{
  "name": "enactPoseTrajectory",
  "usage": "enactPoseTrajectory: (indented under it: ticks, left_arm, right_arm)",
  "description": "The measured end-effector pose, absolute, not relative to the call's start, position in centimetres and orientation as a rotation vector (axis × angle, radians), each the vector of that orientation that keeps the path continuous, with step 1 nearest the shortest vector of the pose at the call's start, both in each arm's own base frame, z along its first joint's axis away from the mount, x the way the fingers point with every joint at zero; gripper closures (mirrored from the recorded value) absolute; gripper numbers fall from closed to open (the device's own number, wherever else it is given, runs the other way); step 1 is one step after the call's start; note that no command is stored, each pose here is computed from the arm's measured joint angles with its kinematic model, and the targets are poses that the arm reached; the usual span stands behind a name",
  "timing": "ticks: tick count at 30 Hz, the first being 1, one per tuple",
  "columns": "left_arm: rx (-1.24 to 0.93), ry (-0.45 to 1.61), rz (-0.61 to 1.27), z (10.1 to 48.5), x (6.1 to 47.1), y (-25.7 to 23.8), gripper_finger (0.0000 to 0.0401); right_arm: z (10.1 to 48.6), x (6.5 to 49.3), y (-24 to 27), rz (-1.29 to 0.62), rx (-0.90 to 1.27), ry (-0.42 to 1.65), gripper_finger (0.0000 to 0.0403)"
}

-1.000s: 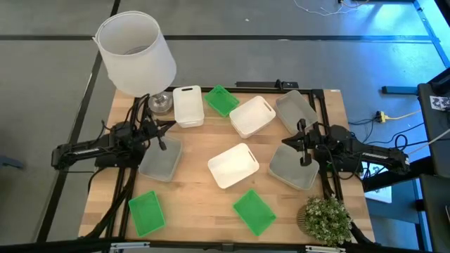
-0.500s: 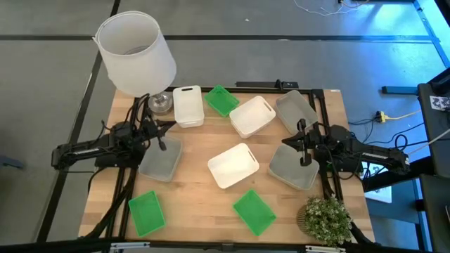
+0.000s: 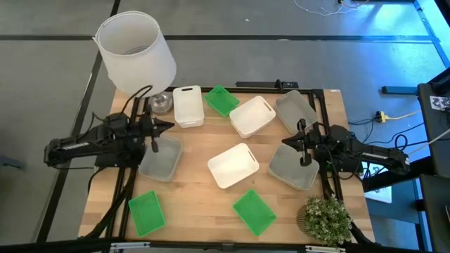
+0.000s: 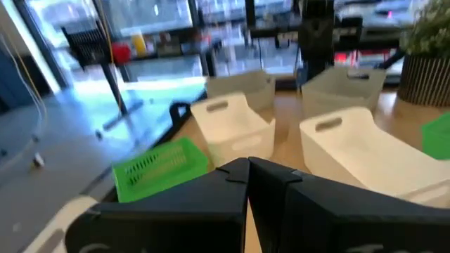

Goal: Stack baskets by color
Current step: Stack the bottom white bin on the left white bin

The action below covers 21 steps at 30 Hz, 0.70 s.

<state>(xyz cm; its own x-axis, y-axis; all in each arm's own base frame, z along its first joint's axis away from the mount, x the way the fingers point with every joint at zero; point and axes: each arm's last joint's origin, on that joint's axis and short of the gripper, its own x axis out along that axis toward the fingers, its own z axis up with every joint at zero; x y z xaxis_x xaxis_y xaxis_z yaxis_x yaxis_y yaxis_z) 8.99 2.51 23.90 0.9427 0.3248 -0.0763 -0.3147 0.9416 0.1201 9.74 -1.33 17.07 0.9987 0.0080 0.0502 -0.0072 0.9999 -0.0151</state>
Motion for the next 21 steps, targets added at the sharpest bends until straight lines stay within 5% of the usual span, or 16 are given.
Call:
enactPoseTrajectory:
  ticks: [15,21]
  left_arm:
    - [-0.289,0.725,0.387,29.3,14.2,3.6,0.0401]
    - [-0.501,0.788,0.287,29.9,14.7,3.2,0.0401]
  right_arm:
    - [17.1,9.7,-1.3,0.008,-0.015,-0.05,0.0389]
    - [17.1,9.7,-1.3,0.008,-0.015,-0.05,0.0389]
